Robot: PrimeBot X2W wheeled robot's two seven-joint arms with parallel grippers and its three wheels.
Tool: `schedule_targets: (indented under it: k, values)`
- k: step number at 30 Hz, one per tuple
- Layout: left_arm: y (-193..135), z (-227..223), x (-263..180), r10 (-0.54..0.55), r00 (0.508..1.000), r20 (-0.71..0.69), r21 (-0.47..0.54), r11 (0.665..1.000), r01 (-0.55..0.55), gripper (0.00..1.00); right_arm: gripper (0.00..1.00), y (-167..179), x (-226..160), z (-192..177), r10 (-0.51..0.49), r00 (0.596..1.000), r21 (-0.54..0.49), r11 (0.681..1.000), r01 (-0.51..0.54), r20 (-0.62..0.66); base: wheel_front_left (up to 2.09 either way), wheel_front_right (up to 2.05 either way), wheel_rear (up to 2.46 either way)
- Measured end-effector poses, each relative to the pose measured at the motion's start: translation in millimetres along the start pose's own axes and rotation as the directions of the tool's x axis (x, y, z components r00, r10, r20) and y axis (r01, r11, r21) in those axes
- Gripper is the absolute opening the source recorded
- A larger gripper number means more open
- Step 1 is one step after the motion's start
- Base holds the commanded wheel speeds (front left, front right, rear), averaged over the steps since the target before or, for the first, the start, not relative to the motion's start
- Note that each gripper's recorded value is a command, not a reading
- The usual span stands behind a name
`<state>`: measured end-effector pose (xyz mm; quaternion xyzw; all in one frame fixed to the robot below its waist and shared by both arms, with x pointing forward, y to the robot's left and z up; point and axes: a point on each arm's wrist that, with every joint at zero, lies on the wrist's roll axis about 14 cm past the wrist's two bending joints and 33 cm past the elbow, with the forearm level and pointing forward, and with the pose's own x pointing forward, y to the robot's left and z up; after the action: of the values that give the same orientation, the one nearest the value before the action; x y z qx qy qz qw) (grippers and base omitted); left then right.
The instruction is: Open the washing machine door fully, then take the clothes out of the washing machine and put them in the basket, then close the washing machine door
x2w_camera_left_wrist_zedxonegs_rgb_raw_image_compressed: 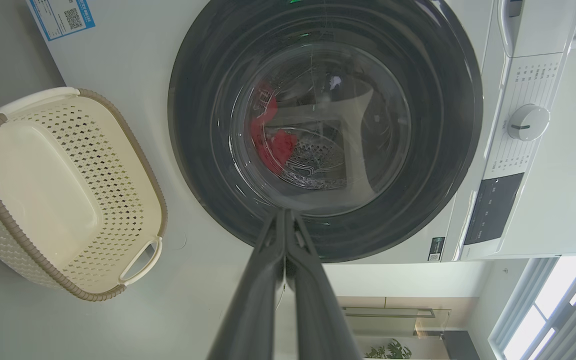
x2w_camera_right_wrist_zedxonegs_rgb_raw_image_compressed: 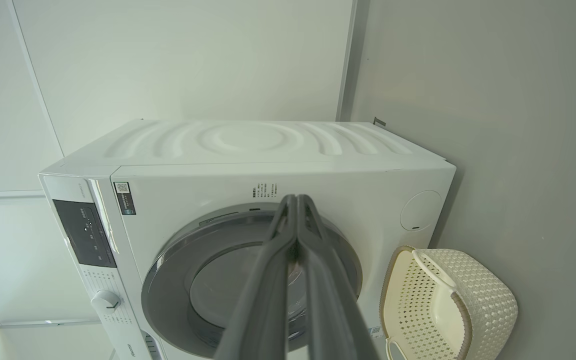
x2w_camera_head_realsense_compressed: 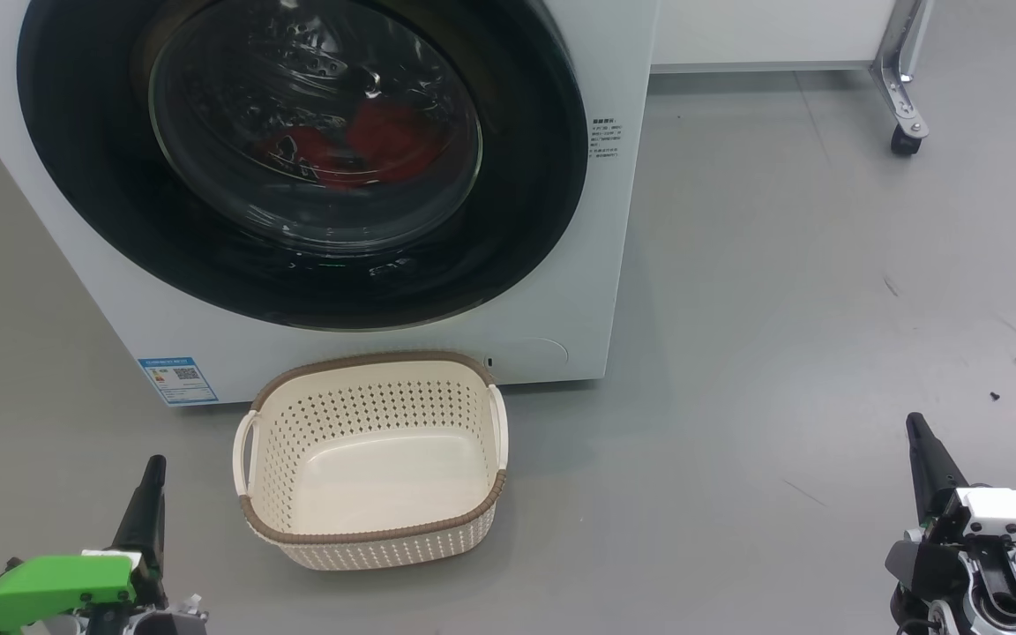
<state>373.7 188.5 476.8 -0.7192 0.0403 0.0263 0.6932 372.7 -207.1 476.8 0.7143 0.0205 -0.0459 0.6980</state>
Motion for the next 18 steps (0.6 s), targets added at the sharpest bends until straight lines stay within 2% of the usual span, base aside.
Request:
schedule_targets:
  k: [18]
  values:
    - [0.0,0.0,0.0,0.0,1.0,0.0,0.0,1.0,0.0,0.0,0.0,0.0,0.0,0.0,0.0,1.0,0.0,1.0,0.0,0.0,0.0,0.0,0.0]
